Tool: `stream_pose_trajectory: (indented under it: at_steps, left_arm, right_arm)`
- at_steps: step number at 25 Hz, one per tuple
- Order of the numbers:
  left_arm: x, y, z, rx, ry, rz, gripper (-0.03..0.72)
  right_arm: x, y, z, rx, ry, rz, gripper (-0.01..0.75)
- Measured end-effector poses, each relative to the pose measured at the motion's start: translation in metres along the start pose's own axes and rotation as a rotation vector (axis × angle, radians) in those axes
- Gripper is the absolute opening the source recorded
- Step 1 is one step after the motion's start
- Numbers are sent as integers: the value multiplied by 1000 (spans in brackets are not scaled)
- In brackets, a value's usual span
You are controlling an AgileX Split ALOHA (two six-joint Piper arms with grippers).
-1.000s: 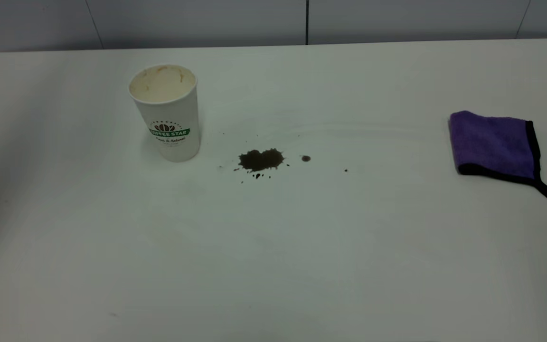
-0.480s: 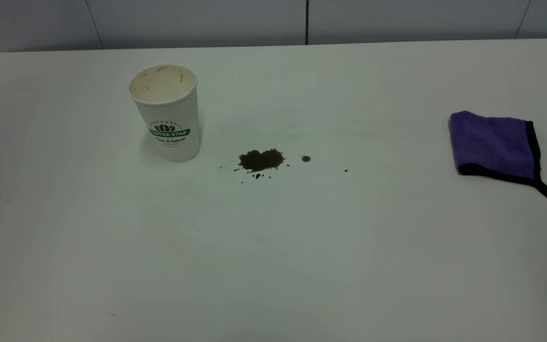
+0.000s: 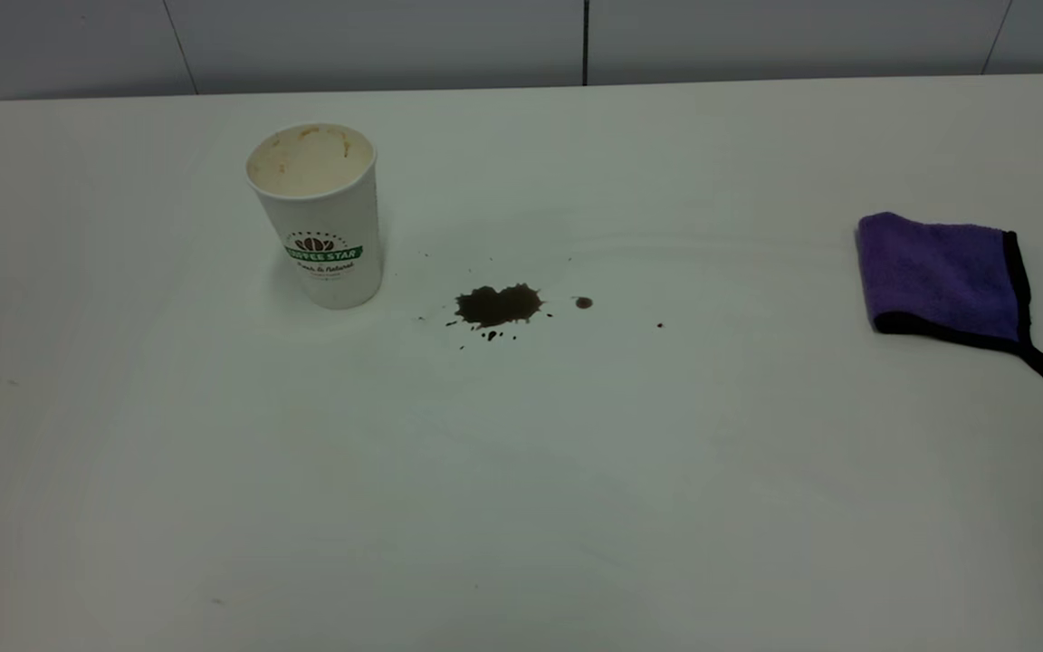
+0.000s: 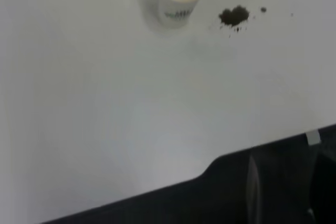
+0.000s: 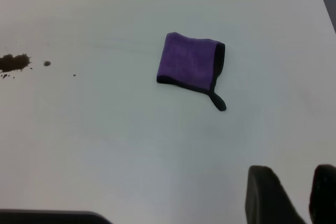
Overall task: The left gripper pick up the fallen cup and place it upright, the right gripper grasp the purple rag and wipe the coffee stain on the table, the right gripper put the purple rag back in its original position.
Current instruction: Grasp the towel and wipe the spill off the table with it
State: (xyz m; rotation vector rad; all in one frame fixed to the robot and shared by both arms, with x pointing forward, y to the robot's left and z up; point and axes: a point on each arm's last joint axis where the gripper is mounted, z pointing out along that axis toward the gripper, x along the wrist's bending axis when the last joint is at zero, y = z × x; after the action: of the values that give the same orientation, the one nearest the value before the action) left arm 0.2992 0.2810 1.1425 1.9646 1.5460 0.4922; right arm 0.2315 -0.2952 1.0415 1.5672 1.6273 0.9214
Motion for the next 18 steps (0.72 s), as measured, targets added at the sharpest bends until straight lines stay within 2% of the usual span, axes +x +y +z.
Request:
stream_pose_trajectory:
  at_steps: [4, 9, 15, 18]
  left_arm:
    - [7, -32, 23, 76, 55, -31, 240]
    - [11, -71, 39, 88, 148, -137, 240]
    - [11, -101, 52, 51, 203, -184, 240]
    - [11, -107, 46, 1, 245, -187, 240]
  right_arm:
    - [0, 0, 0, 0, 0, 0, 240]
    - [0, 0, 0, 0, 0, 0, 240]
    - [0, 0, 0, 0, 0, 0, 240]
    - [0, 0, 0, 0, 0, 0, 240]
